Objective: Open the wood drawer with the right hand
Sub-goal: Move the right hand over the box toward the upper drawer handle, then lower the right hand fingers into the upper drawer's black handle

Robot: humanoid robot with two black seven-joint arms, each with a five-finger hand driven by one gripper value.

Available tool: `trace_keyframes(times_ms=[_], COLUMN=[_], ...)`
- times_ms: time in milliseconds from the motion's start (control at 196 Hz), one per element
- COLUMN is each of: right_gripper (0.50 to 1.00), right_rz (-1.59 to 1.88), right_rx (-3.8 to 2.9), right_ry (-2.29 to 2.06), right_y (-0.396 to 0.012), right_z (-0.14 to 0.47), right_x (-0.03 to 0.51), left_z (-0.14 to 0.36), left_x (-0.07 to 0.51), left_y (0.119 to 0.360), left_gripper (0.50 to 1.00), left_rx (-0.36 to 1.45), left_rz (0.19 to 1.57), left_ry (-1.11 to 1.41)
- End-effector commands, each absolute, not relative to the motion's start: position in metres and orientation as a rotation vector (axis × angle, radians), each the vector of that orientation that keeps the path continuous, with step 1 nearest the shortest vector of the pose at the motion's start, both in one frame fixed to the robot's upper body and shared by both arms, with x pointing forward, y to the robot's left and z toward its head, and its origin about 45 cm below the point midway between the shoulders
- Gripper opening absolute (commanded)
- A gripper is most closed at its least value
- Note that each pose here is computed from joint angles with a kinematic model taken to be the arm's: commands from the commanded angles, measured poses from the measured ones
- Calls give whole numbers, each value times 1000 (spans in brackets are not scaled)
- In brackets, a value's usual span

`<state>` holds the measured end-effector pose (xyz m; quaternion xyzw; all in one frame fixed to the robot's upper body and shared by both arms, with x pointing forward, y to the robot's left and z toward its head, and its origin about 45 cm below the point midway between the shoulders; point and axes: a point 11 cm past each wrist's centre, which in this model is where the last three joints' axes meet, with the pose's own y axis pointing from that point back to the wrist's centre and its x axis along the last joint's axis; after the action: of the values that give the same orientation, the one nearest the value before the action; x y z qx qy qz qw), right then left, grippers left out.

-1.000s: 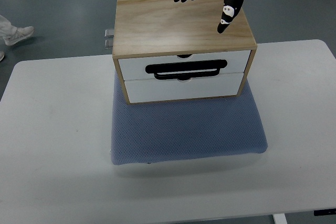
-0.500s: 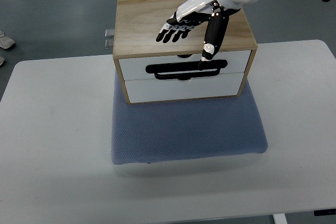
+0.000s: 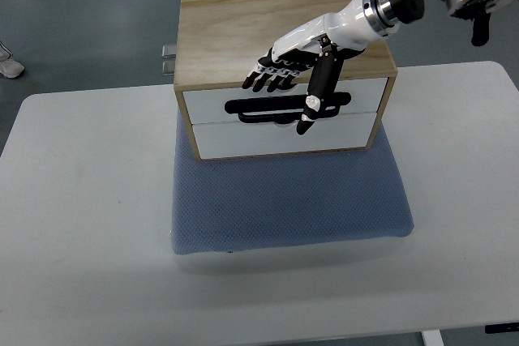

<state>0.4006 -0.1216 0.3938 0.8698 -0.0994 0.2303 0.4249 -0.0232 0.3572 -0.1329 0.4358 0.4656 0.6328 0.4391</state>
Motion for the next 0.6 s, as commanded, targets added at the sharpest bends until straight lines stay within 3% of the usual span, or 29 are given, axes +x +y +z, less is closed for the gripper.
trace_keyframes(times_ms=[0,597], right_gripper=[944,944], right_rz=[571,557], right_rx=[2148,2086], right_ry=[-251,-222], right_y=[-124,-119], right_z=[390,375], right_x=[401,395], left_z=[-133,-133], left_x=[-23,-23], left_y=[357,357], left_gripper=[1000,1000], left_rx=[1083,1083], left_rz=[1572,1572], left_ry=[1157,1157])
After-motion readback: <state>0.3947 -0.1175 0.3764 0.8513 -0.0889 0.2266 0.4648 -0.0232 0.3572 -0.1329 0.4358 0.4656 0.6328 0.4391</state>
